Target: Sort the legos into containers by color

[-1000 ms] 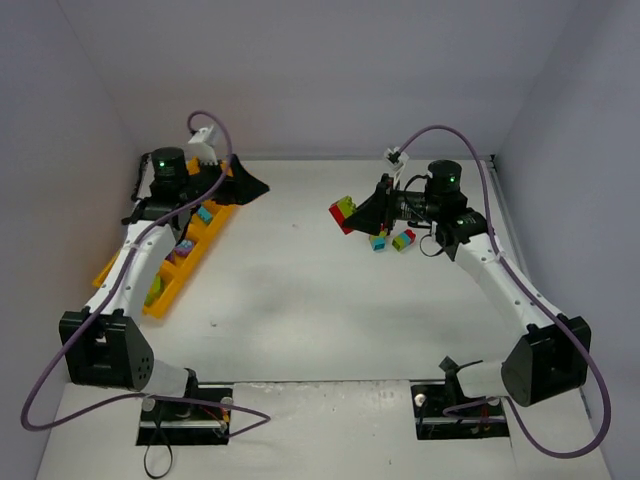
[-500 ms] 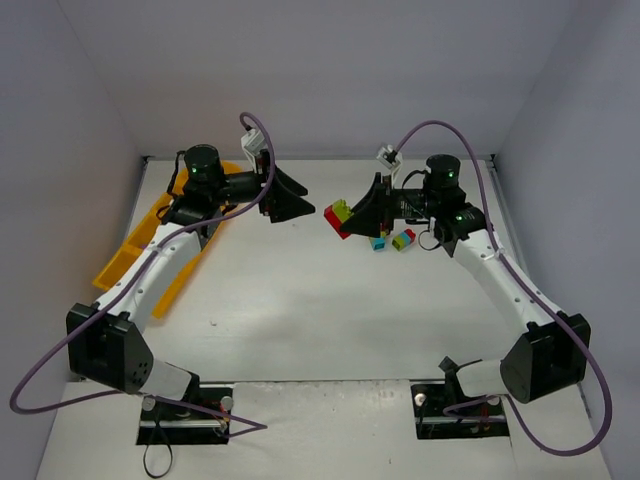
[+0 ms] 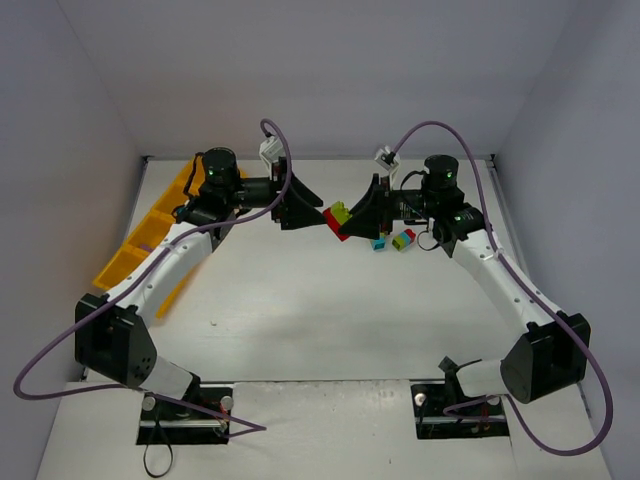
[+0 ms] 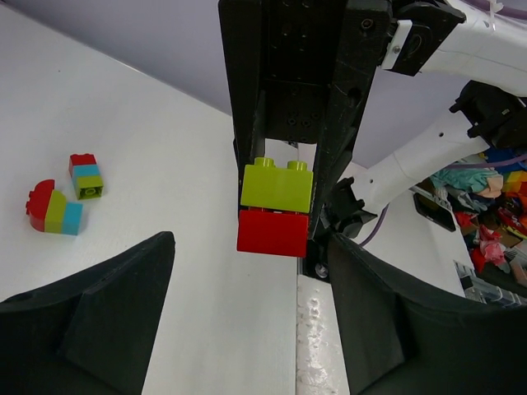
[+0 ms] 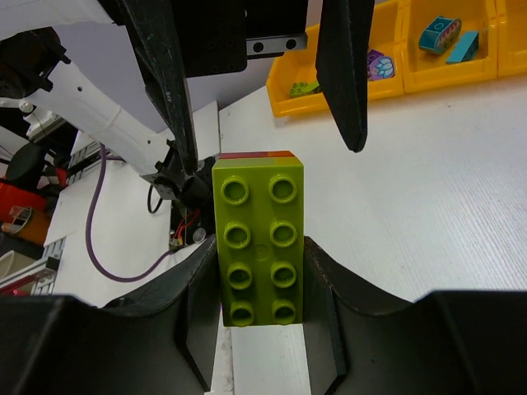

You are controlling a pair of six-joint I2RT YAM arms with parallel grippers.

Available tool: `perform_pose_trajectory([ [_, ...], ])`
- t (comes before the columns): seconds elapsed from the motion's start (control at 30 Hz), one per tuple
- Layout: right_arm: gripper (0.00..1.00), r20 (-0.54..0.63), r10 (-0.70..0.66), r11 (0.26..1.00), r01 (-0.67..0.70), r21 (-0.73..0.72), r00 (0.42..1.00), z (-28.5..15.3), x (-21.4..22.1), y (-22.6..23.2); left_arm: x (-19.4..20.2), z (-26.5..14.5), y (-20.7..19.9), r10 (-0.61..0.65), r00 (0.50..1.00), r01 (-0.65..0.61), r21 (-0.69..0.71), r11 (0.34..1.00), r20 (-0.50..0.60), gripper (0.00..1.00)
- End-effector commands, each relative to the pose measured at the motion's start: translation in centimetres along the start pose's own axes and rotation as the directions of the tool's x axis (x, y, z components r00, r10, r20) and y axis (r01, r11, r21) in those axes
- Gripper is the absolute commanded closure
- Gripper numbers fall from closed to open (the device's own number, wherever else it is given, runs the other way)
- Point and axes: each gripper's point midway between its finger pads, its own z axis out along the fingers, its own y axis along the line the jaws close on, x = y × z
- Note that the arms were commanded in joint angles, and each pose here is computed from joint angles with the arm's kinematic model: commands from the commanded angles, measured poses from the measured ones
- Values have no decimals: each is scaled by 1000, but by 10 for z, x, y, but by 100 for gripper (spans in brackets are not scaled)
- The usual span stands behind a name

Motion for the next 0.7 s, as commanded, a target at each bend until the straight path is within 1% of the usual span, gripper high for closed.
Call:
perform_pose_trajectory([
  [0.0, 100, 36, -125, 991, 126, -52, 992, 2, -25, 16, -23, 5, -20, 119, 992, -121, 62, 991, 33, 33],
  [0.23, 100, 37, -128, 991, 129, -46, 991, 3, -25, 15, -20, 10, -21, 119, 993, -121, 68, 990, 20, 41],
  [0.3, 100, 36, -127, 991, 128, -46, 991, 4, -25, 15, -20, 11, -20, 119, 993, -121, 67, 990, 21, 43],
  [0.4, 100, 34, -123, 991, 124, -43, 992, 6, -24, 13, -22, 12, -21, 128, 992, -129, 66, 989, 24, 51],
  [0.43, 100, 35, -126, 991, 127, -41, 991, 6, -24, 13, -21, 12, -20, 128, 991, -130, 64, 990, 23, 58],
  [0.53, 100, 38, -128, 991, 130, -32, 991, 5, -25, 13, -20, 11, -19, 144, 989, -145, 50, 988, 20, 72],
  [0.57, 100, 38, -127, 991, 128, -32, 991, 5, -25, 13, -20, 11, -18, 143, 989, -144, 45, 989, 19, 81],
  [0.6, 100, 37, -123, 992, 124, -32, 992, 6, -25, 12, -19, 11, -17, 155, 988, -155, 39, 987, 18, 85],
  [0.67, 89, 41, -124, 992, 125, -22, 991, 5, -26, 12, -20, 10, -15, 160, 987, -161, 20, 987, 21, 91],
])
